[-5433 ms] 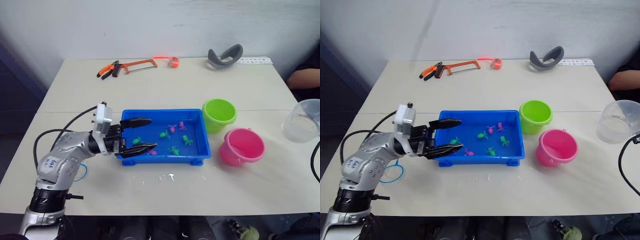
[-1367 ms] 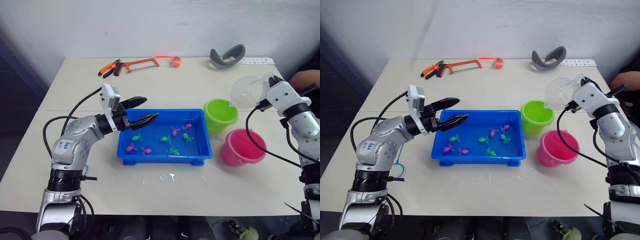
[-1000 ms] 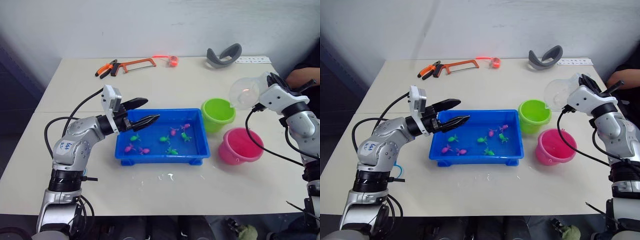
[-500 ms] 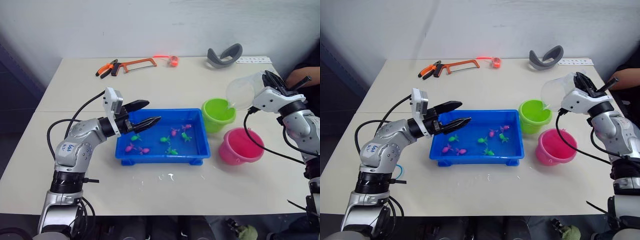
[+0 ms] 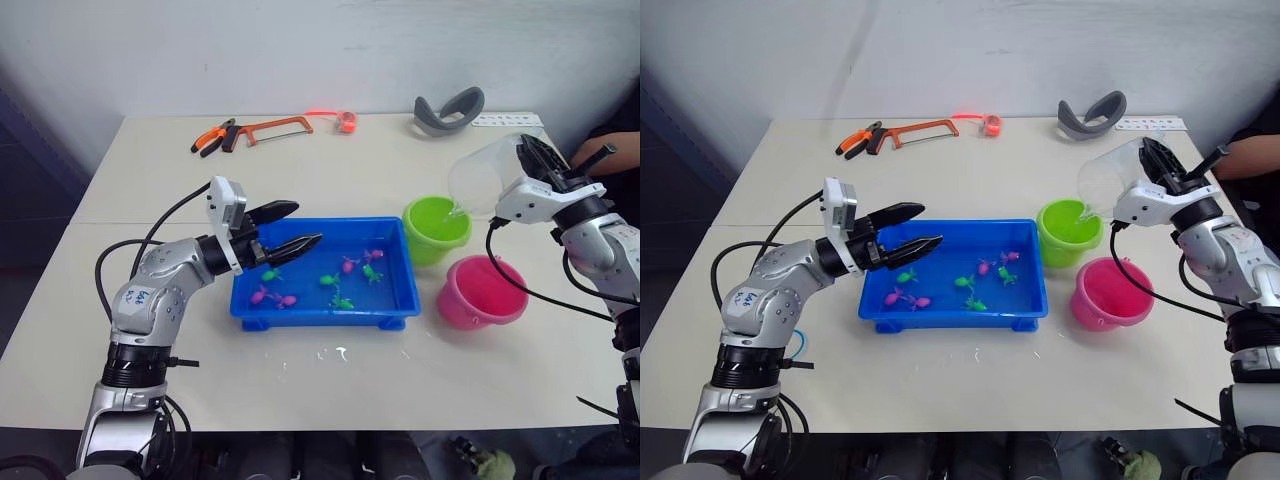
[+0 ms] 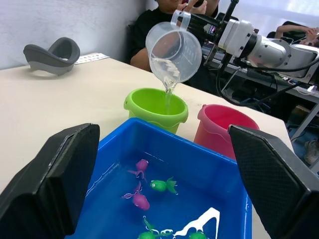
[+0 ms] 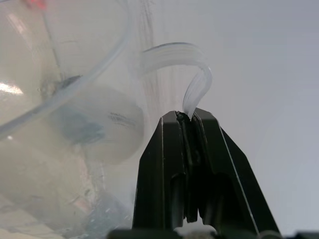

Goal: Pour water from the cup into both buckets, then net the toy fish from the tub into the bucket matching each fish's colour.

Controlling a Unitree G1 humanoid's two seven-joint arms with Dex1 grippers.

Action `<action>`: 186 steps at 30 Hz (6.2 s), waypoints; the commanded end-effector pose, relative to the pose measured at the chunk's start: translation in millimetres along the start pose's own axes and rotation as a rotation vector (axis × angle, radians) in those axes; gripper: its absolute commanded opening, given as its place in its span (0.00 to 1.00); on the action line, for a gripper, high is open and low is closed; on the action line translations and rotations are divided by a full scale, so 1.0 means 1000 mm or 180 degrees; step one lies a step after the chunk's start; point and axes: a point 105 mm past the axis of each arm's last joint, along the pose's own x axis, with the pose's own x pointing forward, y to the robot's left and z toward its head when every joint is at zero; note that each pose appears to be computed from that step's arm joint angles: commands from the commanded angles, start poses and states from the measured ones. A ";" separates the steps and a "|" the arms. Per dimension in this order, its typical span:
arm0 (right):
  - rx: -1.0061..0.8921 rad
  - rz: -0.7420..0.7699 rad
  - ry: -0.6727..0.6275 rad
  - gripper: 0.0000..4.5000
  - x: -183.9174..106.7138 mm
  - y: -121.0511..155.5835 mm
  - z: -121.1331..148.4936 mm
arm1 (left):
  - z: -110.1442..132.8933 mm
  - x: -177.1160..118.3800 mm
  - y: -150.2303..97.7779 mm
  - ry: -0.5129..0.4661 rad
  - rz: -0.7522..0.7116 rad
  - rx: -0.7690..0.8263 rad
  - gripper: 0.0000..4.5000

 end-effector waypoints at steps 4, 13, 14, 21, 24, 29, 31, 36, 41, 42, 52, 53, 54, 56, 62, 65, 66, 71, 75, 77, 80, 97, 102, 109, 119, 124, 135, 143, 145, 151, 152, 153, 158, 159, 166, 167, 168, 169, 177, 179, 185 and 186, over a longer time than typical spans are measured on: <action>-0.0208 -0.0310 -0.0188 0.02 0.004 -0.025 0.006 | 0.008 0.001 -0.007 -0.0077 -0.0072 0.0134 1.00; 0.0236 -0.0297 0.0083 0.02 -0.001 -0.013 -0.006 | 0.012 0.003 -0.011 -0.0114 -0.0186 0.0141 1.00; 0.0378 -0.0308 0.0160 0.02 -0.003 -0.012 -0.010 | 0.013 0.003 -0.013 -0.0123 -0.0229 0.0145 1.00; 0.1491 -0.0371 0.0255 0.02 -0.014 -0.019 -0.019 | 0.034 0.002 -0.029 -0.0365 -0.0653 0.0312 1.00; 0.2248 -0.0412 0.0314 0.02 -0.023 -0.024 -0.027 | 0.042 0.003 -0.035 -0.0401 -0.0822 0.0420 1.00; 0.3463 -0.0603 0.0597 0.02 -0.054 -0.040 -0.053 | 0.059 0.011 -0.053 -0.0340 -0.1248 0.0626 1.00; 0.3899 -0.0665 0.0842 0.02 -0.069 -0.038 -0.065 | 0.064 0.015 -0.060 -0.0313 -0.1393 0.0679 1.00; 0.4312 -0.1081 0.1562 0.02 -0.129 -0.031 -0.098 | 0.068 0.023 -0.082 -0.0214 -0.1843 0.0775 1.00; 0.4516 -0.1249 0.2224 0.02 -0.174 0.002 -0.112 | 0.064 0.026 -0.089 -0.0197 -0.1985 0.0706 1.00; 0.4497 -0.1213 0.2334 0.02 -0.180 0.011 -0.113 | 0.062 0.025 -0.088 -0.0173 -0.1980 0.0693 1.00; 0.4547 -0.1087 0.2729 0.02 -0.192 0.079 -0.102 | 0.046 0.018 -0.072 -0.0039 -0.1728 0.0566 1.00; 0.4513 -0.1076 0.2742 0.02 -0.191 0.081 -0.100 | 0.046 0.017 -0.071 -0.0037 -0.1699 0.0558 1.00; 0.4416 -0.1136 0.2796 0.02 -0.193 0.083 -0.102 | 0.045 0.016 -0.070 -0.0028 -0.1668 0.0556 1.00; 0.4246 -0.1251 0.2891 0.02 -0.196 0.085 -0.105 | 0.044 0.015 -0.069 -0.0029 -0.1608 0.0535 1.00; 0.4368 -0.0978 0.2794 0.02 -0.187 0.105 -0.081 | 0.042 0.011 -0.068 -0.0011 -0.1504 0.0518 1.00; 0.4388 -0.1194 0.2894 0.02 -0.194 0.105 -0.083 | 0.042 0.009 -0.067 0.0000 -0.1474 0.0514 1.00; 0.4430 -0.1255 0.2925 0.02 -0.197 0.105 -0.084 | 0.041 0.009 -0.067 0.0003 -0.1472 0.0511 1.00; 0.4415 -0.1432 0.2992 0.16 -0.208 0.099 -0.088 | 0.040 0.009 -0.067 0.0026 -0.1496 0.0516 1.00; 0.4508 -0.1456 0.2958 0.55 -0.215 0.091 -0.084 | 0.039 0.008 -0.066 0.0058 -0.1508 0.0525 1.00; 0.4560 -0.1469 0.2975 0.76 -0.224 0.086 -0.077 | 0.036 0.005 -0.065 0.0101 -0.1503 0.0526 1.00; 0.4595 -0.1343 0.2980 0.99 -0.235 0.081 -0.064 | 0.032 0.001 -0.062 0.0143 -0.1466 0.0509 1.00; 0.4460 0.0679 0.0393 0.99 -0.187 -0.039 0.056 | 0.014 -0.100 0.023 -0.0214 0.0882 0.0579 1.00; 0.4108 0.1789 -0.0835 0.99 -0.157 -0.023 0.120 | -0.008 -0.175 0.030 0.0068 0.1852 0.0772 1.00; 0.4155 0.2235 -0.1952 0.99 -0.137 0.005 0.166 | -0.027 -0.294 0.002 0.0254 0.3316 0.0558 1.00; 0.4323 0.2496 -0.2634 0.99 -0.139 0.022 0.200 | -0.074 -0.363 -0.054 0.0745 0.4516 -0.0026 1.00; 0.4420 0.2610 -0.2528 0.99 -0.141 0.032 0.196 | -0.066 -0.337 -0.042 0.0788 0.4349 -0.0045 1.00; 0.4368 0.2749 -0.2536 0.99 -0.152 0.036 0.191 | -0.070 -0.242 0.027 0.1518 0.3687 -0.0541 1.00; 0.4280 0.2614 -0.2361 0.99 -0.143 0.028 0.192 | -0.106 -0.219 0.054 0.2020 0.3584 -0.0964 1.00; 0.4261 0.2590 -0.2329 0.99 -0.142 0.027 0.192 | -0.116 -0.215 0.059 0.2113 0.3584 -0.1122 1.00; 0.4247 0.2540 -0.2291 1.00 -0.139 0.024 0.194 | -0.140 -0.214 0.057 0.2466 0.3434 -0.1297 0.72; 0.4242 0.2534 -0.2281 1.00 -0.139 0.023 0.194 | -0.142 -0.216 0.056 0.2492 0.3451 -0.1324 0.61; 0.4232 0.2528 -0.2272 1.00 -0.138 0.021 0.195 | -0.145 -0.220 0.054 0.2513 0.3465 -0.1377 0.50; 0.4186 0.2512 -0.2233 1.00 -0.130 0.012 0.199 | -0.151 -0.228 0.049 0.2407 0.3472 -0.1427 0.05; 0.4184 0.2509 -0.2223 1.00 -0.129 0.012 0.200 | -0.148 -0.226 0.051 0.2331 0.3441 -0.1361 0.01; 0.4200 0.2550 -0.2021 1.00 -0.119 0.002 0.196 | -0.035 -0.183 0.052 0.0675 0.2157 -0.0336 0.01; 0.4183 0.2598 -0.1905 1.00 -0.117 0.002 0.195 | -0.021 -0.181 0.043 0.0626 0.1871 -0.0077 0.01; 0.4171 0.2633 -0.1814 1.00 -0.116 0.003 0.194 | -0.014 -0.179 0.037 0.0613 0.1680 0.0082 0.01; 0.4209 0.2827 -0.1608 1.00 -0.115 0.007 0.193 | -0.004 -0.174 0.024 0.0601 0.1254 0.0342 0.01; 0.4175 0.4012 -0.1453 1.00 -0.103 0.004 0.218 | 0.013 -0.121 -0.034 0.1534 -0.1029 0.0729 0.01; 0.4172 0.4189 -0.1376 1.00 -0.100 0.009 0.221 | 0.005 -0.104 -0.040 0.1776 -0.1335 0.0852 0.01; 0.4141 0.4197 -0.1285 1.00 -0.090 0.019 0.231 | -0.001 -0.052 -0.052 0.1762 -0.1698 0.1124 0.01; 0.4160 0.4177 -0.1274 1.00 -0.089 0.020 0.232 | -0.004 -0.049 -0.053 0.1817 -0.1756 0.1181 0.01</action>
